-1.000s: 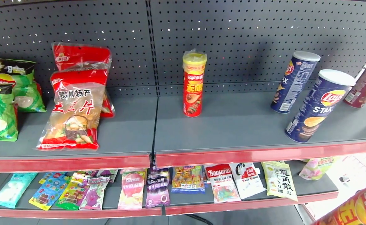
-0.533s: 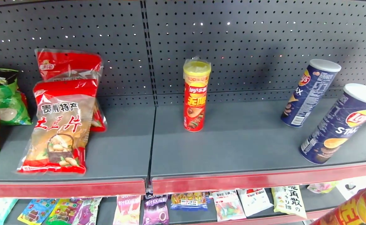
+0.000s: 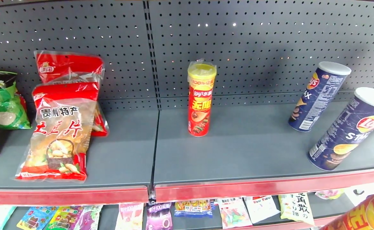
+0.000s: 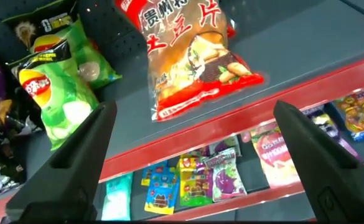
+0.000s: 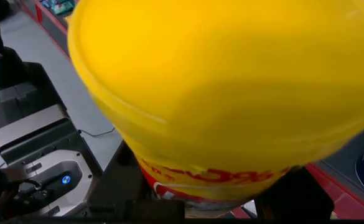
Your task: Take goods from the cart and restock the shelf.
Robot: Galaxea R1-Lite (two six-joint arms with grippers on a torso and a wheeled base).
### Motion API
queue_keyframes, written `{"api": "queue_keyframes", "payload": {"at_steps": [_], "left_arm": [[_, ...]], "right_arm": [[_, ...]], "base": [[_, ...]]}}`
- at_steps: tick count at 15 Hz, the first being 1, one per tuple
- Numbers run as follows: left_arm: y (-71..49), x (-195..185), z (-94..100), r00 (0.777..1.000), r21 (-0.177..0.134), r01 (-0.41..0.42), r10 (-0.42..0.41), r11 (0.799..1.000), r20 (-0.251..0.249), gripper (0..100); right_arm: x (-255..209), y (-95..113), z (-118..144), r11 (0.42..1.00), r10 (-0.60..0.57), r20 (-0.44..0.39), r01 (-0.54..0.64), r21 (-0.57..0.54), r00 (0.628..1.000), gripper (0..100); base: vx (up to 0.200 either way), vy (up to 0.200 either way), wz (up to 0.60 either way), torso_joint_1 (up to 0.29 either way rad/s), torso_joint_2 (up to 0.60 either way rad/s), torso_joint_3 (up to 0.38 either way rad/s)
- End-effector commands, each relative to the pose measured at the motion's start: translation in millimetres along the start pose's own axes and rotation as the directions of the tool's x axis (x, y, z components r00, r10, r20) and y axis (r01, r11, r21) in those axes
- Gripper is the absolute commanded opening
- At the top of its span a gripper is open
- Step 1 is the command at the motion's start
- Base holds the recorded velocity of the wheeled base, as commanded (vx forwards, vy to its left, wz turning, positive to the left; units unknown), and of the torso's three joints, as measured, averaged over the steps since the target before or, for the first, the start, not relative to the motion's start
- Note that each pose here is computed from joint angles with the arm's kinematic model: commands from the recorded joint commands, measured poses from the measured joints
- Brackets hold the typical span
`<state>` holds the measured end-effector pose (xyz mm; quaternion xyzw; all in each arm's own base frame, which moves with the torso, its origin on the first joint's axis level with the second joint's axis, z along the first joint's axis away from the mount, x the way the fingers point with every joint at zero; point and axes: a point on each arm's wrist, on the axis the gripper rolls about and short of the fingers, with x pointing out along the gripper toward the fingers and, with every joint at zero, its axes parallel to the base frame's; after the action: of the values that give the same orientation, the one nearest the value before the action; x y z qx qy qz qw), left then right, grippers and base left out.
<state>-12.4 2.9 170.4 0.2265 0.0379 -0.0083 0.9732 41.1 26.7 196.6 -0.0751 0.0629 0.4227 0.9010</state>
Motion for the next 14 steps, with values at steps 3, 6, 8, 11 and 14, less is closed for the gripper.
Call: {"api": "queue_keyframes", "payload": {"at_steps": [3, 6, 8, 11, 14], "left_arm": [[7.8, 19, 28.3, 0.984, -0.018, 0.177, -0.177, 0.984, 0.022, 100], [18.6, 55, 65.4, 0.947, -0.112, 0.321, -0.319, 0.94, 0.042, 100], [20.2, 79, 76.9, 0.928, -0.12, 0.371, -0.365, 0.921, 0.068, 100], [8.4, 93, 80.2, 0.832, -0.133, 0.554, -0.545, 0.822, 0.097, 100], [-2.9, 137, 118.6, 0.705, -0.182, 0.709, -0.696, 0.682, 0.137, 100]], "right_arm": [[-3, 3, -4, 1.0, -0.002, 0.008, 0.002, -0.004, 1.0, 0], [-3, 2, -4, 1.0, -0.005, 0.002, 0.005, 0.0, 1.0, 0], [-2, 2, -5, 1.0, -0.009, -0.004, 0.009, 0.003, 1.0, 0], [0, 0, -4, 1.0, -0.029, -0.013, 0.029, 0.004, 0.999, 0], [-1, 0, -1, 0.999, -0.032, -0.007, 0.032, 0.0, 0.999, 0]], "base": [[0.0, 0.0, 0.0, 0.0, 0.0, 0.0], [0.0, 0.0, 0.0, 0.0, 0.0, 0.0], [0.0, 0.0, 0.0, 0.0, 0.0, 0.0], [0.0, 0.0, 0.0, 0.0, 0.0, 0.0], [0.0, 0.0, 0.0, 0.0, 0.0, 0.0]]}}
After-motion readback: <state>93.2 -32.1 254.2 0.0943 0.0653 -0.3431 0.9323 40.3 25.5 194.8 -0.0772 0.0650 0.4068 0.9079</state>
